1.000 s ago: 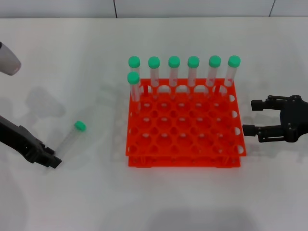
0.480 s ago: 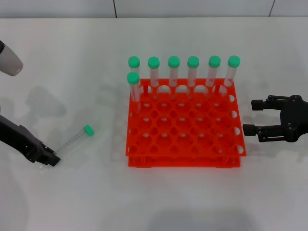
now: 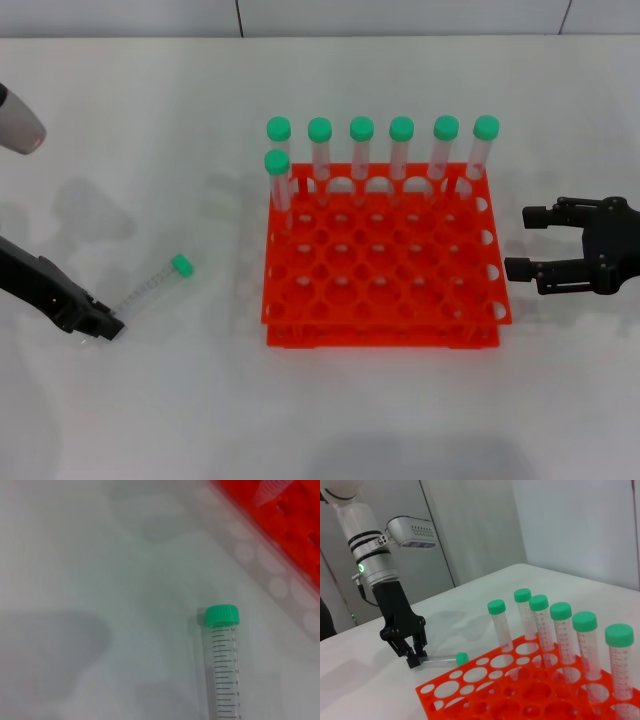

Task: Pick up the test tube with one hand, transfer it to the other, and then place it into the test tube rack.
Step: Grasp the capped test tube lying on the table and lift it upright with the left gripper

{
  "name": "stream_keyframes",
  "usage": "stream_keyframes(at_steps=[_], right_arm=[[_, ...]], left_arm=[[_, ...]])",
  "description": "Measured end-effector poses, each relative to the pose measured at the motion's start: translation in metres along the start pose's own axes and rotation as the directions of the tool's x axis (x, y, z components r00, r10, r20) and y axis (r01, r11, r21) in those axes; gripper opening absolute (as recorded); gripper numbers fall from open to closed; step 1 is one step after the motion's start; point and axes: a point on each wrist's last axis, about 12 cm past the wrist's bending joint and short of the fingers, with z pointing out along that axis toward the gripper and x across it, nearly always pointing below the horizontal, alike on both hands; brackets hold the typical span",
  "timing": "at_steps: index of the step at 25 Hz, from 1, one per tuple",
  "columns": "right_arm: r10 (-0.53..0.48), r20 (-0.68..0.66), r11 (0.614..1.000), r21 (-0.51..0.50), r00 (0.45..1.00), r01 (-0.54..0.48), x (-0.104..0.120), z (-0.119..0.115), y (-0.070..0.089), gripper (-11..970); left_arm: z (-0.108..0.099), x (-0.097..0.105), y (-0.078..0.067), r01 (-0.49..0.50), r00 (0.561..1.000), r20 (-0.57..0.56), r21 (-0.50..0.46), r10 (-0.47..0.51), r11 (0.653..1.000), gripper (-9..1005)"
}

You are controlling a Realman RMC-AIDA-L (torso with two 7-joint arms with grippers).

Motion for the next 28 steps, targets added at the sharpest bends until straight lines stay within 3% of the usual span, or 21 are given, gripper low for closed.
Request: stream_keyframes(at_steps=[7, 13, 21, 28], right_arm=[[-0.009, 0.012, 1.0, 0.003, 1.0, 0.009, -0.001, 0.0, 0.0, 841], [-0.009, 0.044, 1.0, 0.013, 0.999, 0.008, 0.001, -0.004, 0.002, 841], [-0.009, 0.061, 1.0, 0.019, 0.998, 0.008, 0.003, -0.006, 0.003, 842], [-0.009, 0.064, 1.0, 0.021, 0.998, 0.008, 0.003, -0.006, 0.003, 842]], left_arm=[[-0.007, -0.003, 0.003, -0.002, 0.999, 0.054, -0.01, 0.002, 1.0, 201], [-0.028, -0.002, 0.015, 0.021, 0.972, 0.233, -0.059, -0.007, 0.998, 200], [-0.047, 0.006, 0.034, 0.132, 0.868, 0.494, -0.135, -0.049, 0.982, 202], [-0.05, 0.001, 0.037, 0.172, 0.767, 0.641, -0.146, -0.039, 0.974, 202]])
